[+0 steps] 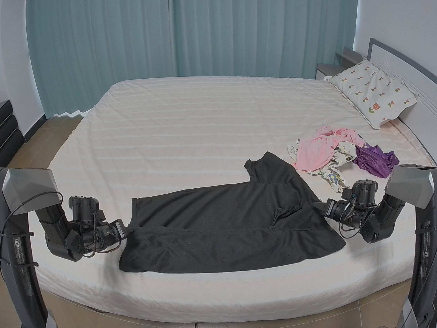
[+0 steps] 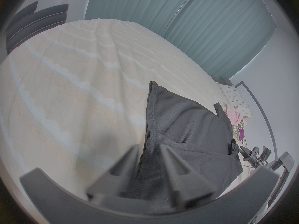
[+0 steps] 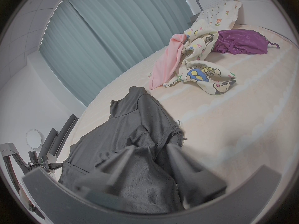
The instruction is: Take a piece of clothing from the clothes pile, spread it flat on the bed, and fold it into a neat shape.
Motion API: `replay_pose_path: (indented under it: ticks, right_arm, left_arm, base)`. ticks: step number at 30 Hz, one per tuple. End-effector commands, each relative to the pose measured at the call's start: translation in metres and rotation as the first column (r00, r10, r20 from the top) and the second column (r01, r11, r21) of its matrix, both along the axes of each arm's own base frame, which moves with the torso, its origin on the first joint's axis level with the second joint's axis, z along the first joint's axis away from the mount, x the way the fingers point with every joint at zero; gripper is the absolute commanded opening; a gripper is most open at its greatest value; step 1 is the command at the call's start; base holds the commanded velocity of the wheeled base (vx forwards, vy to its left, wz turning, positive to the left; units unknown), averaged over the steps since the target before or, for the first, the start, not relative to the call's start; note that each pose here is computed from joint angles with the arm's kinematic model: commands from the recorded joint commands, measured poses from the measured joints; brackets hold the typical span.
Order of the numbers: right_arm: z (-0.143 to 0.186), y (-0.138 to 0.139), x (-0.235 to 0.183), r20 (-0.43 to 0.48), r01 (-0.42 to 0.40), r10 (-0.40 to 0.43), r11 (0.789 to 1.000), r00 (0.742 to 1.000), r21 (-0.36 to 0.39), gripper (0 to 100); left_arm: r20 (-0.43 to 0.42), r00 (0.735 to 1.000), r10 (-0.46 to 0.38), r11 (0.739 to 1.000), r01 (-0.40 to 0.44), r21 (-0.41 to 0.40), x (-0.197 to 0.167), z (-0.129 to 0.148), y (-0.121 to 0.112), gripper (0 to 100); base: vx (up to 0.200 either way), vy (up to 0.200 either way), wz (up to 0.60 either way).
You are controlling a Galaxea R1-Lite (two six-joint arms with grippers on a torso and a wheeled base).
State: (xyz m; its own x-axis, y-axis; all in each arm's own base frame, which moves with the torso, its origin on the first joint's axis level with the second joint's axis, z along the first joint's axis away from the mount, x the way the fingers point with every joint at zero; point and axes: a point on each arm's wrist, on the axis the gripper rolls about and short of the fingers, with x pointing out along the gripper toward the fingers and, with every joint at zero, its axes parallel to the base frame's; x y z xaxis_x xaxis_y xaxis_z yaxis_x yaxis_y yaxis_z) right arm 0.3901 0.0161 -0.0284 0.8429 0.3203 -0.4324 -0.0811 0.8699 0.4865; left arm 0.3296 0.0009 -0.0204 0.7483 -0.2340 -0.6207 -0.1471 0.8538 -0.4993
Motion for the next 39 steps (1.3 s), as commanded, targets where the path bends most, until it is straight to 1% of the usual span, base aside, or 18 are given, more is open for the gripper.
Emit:
replay_pose_path:
  ticks: [1, 6, 7, 8, 10, 12, 13, 15, 17, 18, 19, 20, 22, 24, 25, 28, 35, 39]
  right_arm:
    - [0.001, -0.002, 0.002, 0.007, 0.006, -0.006, 1.0, 1.0, 0.001, 100]
    - [0.023, -0.001, 0.003, 0.044, 0.03, -0.032, 0.999, 0.999, 0.034, 100]
    - [0.035, 0.002, 0.004, 0.063, 0.046, -0.05, 0.997, 0.997, 0.066, 100]
    - [0.043, 0.005, 0.006, 0.078, 0.051, -0.057, 0.996, 0.995, 0.077, 100]
    - [0.052, 0.018, 0.009, 0.075, 0.056, -0.063, 0.994, 0.995, 0.09, 100]
    - [0.055, 0.03, 0.014, 0.058, 0.093, -0.099, 0.992, 0.993, 0.089, 100]
    - [0.056, 0.032, 0.016, 0.057, 0.098, -0.103, 0.991, 0.993, 0.09, 100]
    - [0.066, 0.053, 0.027, 0.051, 0.129, -0.136, 0.984, 0.989, 0.125, 100]
    - [0.071, 0.068, 0.032, 0.021, 0.134, -0.139, 0.978, 0.99, 0.159, 100]
    - [0.071, 0.07, 0.032, 0.018, 0.134, -0.139, 0.978, 0.99, 0.161, 100]
    - [0.072, 0.085, 0.034, -0.04, 0.128, -0.123, 0.977, 0.992, 0.172, 100]
    - [0.072, 0.086, 0.034, -0.042, 0.127, -0.122, 0.977, 0.992, 0.173, 100]
    - [0.066, 0.097, 0.04, -0.107, 0.124, -0.109, 0.981, 0.988, 0.149, 100]
    - [0.066, 0.099, 0.042, -0.128, 0.131, -0.113, 0.982, 0.985, 0.136, 100]
    - [0.068, 0.099, 0.045, -0.17, 0.138, -0.116, 0.983, 0.979, 0.118, 100]
    - [0.07, 0.1, 0.049, -0.242, 0.151, -0.125, 0.984, 0.962, 0.093, 100]
    - [0.066, 0.1, 0.059, -0.282, 0.178, -0.143, 0.978, 0.949, 0.105, 100]
    - [0.06, 0.102, 0.055, -0.336, 0.174, -0.135, 0.981, 0.932, 0.09, 100]
  left_arm:
    - [0.003, 1.0, 0.002, 1.0, -0.002, -0.003, 0.001, 0.001, 0.0, 100]
    - [0.002, 1.0, 0.013, 1.0, -0.013, -0.022, 0.001, 0.002, 0.003, 100]
    - [-0.004, 1.0, 0.028, 0.998, -0.028, -0.063, 0.001, 0.003, 0.004, 100]
    - [-0.007, 0.999, 0.031, 0.996, -0.031, -0.083, 0.001, 0.004, 0.003, 100]
    - [-0.002, 0.999, 0.038, 0.989, -0.038, -0.142, 0.002, 0.009, 0.007, 100]
    - [0.0, 0.999, 0.036, 0.981, -0.036, -0.19, 0.001, 0.013, 0.012, 100]
    - [-0.001, 0.999, 0.036, 0.98, -0.036, -0.196, 0.001, 0.013, 0.013, 100]
    - [0.001, 0.999, 0.038, 0.974, -0.037, -0.226, 0.001, 0.015, 0.018, 100]
    - [-0.004, 0.999, 0.045, 0.972, -0.044, -0.232, 0.002, 0.014, 0.019, 100]
    - [-0.006, 0.999, 0.044, 0.971, -0.044, -0.235, 0.002, 0.014, 0.019, 100]
    - [-0.012, 0.999, 0.05, 0.969, -0.051, -0.24, 0.002, 0.012, 0.019, 100]
    - [-0.013, 0.999, 0.05, 0.969, -0.052, -0.24, 0.002, 0.012, 0.019, 100]
    - [-0.016, 0.999, 0.048, 0.969, -0.051, -0.24, 0.001, 0.011, 0.019, 100]
    - [-0.016, 0.999, 0.048, 0.969, -0.051, -0.24, 0.001, 0.011, 0.019, 100]
    - [-0.016, 0.999, 0.05, 0.97, -0.052, -0.239, 0.002, 0.011, 0.019, 100]
    - [-0.018, 0.999, 0.048, 0.969, -0.051, -0.24, 0.002, 0.01, 0.019, 100]
    - [-0.024, 0.999, 0.048, 0.969, -0.052, -0.24, 0.002, 0.008, 0.018, 100]
    - [-0.023, 0.999, 0.047, 0.97, -0.051, -0.239, 0.002, 0.008, 0.018, 100]
  base:
    - [0.0, 0.0, 0.0]
    - [0.0, 0.0, 0.0]
    - [0.0, 0.0, 0.0]
    - [0.0, 0.0, 0.0]
    - [0.0, 0.0, 0.0]
    - [0.0, 0.0, 0.0]
    - [0.0, 0.0, 0.0]
    - [0.0, 0.0, 0.0]
    - [0.0, 0.0, 0.0]
    - [0.0, 0.0, 0.0]
    - [0.0, 0.0, 0.0]
    - [0.0, 0.0, 0.0]
    - [0.0, 0.0, 0.0]
    - [0.0, 0.0, 0.0]
    - [0.0, 0.0, 0.0]
    - [0.0, 0.0, 0.0]
    - [0.0, 0.0, 0.0]
    - [0.0, 0.0, 0.0]
